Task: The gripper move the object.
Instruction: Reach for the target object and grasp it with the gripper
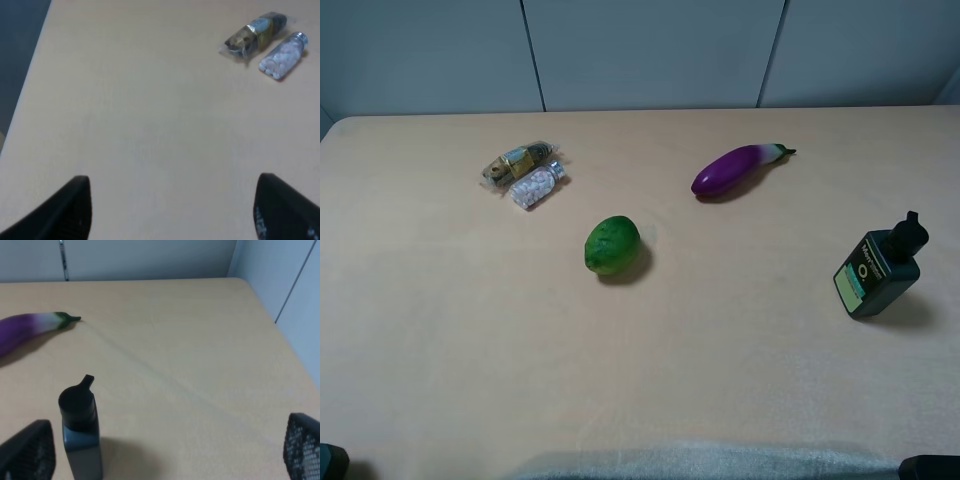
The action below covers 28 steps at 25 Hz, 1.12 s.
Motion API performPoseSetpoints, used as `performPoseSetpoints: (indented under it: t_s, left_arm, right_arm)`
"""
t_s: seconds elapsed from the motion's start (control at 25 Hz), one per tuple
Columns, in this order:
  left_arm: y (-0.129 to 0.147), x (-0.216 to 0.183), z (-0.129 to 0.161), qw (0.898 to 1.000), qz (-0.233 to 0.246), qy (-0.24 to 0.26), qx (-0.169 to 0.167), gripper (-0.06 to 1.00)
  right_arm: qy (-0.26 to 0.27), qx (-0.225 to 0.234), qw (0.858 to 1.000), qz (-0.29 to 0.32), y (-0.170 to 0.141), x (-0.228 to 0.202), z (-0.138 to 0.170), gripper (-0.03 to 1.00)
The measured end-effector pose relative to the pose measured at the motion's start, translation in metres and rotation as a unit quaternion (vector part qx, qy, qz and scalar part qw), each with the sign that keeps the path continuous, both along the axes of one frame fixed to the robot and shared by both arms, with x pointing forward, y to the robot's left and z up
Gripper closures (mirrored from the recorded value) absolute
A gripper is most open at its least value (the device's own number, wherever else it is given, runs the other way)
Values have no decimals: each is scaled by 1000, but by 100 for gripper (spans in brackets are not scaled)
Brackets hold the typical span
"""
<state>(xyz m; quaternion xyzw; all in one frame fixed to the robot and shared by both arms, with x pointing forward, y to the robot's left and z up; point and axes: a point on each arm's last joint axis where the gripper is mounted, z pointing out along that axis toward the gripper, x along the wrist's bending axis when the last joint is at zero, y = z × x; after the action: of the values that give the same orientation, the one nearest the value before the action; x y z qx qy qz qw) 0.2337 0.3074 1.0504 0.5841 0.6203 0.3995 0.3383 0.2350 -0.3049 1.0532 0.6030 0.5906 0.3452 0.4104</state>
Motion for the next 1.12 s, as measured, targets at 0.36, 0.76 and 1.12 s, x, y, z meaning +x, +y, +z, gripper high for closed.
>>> performPoseSetpoints:
  t_s: [0.36,0.76,1.12]
  left_arm:
    - [0,0,0,1000,1,0,2,21]
    - [1,0,0,1000,2,0,4,21]
    - [1,0,0,1000,2,0,4,21]
  right_arm:
    - [17,13,1000,-6,0,10,10,27]
    - [127,67,989,-39,-2,106,62,27]
    - [269,78,958,-57,-3,187,34,27]
